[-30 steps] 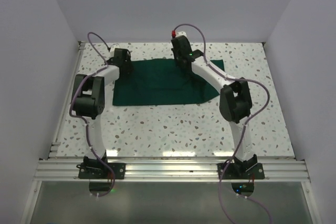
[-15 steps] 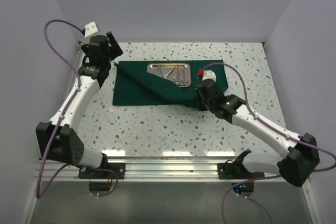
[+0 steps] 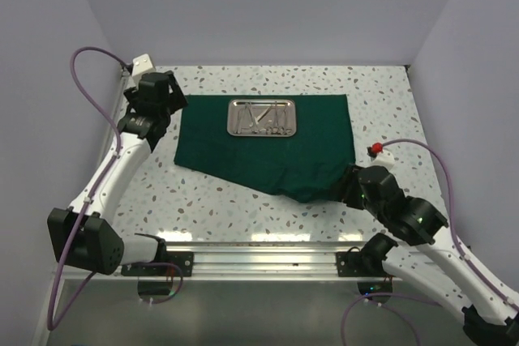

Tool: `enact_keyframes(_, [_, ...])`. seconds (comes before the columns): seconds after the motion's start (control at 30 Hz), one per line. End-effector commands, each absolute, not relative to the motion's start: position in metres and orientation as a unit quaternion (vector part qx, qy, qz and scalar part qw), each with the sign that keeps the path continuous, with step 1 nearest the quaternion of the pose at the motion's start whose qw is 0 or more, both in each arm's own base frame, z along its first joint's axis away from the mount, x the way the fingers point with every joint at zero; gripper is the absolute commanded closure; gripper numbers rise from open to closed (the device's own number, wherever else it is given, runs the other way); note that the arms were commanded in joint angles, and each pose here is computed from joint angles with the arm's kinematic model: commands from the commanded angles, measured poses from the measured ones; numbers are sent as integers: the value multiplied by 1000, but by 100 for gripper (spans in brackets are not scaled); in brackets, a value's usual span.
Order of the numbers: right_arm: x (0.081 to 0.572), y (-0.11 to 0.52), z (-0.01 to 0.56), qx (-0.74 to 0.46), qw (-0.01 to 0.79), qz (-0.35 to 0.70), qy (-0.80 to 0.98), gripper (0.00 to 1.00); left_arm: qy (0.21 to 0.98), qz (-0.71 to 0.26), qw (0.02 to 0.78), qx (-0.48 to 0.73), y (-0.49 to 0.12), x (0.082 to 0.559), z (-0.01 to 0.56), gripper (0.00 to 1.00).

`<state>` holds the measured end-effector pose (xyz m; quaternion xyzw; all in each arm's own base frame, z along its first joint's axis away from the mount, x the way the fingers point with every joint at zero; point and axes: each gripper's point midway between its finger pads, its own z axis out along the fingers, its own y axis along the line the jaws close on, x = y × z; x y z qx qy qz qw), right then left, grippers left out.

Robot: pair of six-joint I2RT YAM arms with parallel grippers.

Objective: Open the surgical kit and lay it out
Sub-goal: Open the surgical kit at the center of the board, then smooth out the surgical kit at the center of the board.

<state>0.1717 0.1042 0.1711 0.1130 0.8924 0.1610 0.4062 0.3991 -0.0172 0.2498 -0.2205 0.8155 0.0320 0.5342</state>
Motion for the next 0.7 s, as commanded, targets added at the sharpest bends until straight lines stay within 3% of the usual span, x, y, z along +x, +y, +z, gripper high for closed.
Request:
enact_keyframes(0.0, [152,102,167,144,369,180,900,28,812,46,539,-219,-11,386,259,14])
enact_keyframes(0.03, [155,96,173,154,384,173,894,25,815,37,537,-215,-14,383,259,14])
enact_keyframes(0.07, [156,92,187,167,401,183,882,8,819,33,532,-213,-18,379,256,14])
enact_keyframes(0.17, [173,83,212,185,460,182,849,7,831,13,524,-185,-55,360,232,14])
enact_keyframes(0.37, [215,106,234,155,507,174,830,5,834,-21,504,-224,-65,341,163,17])
enact_keyframes(0.67, [264,152,216,108,485,139,856,4,839,-24,458,-293,-65,334,94,23])
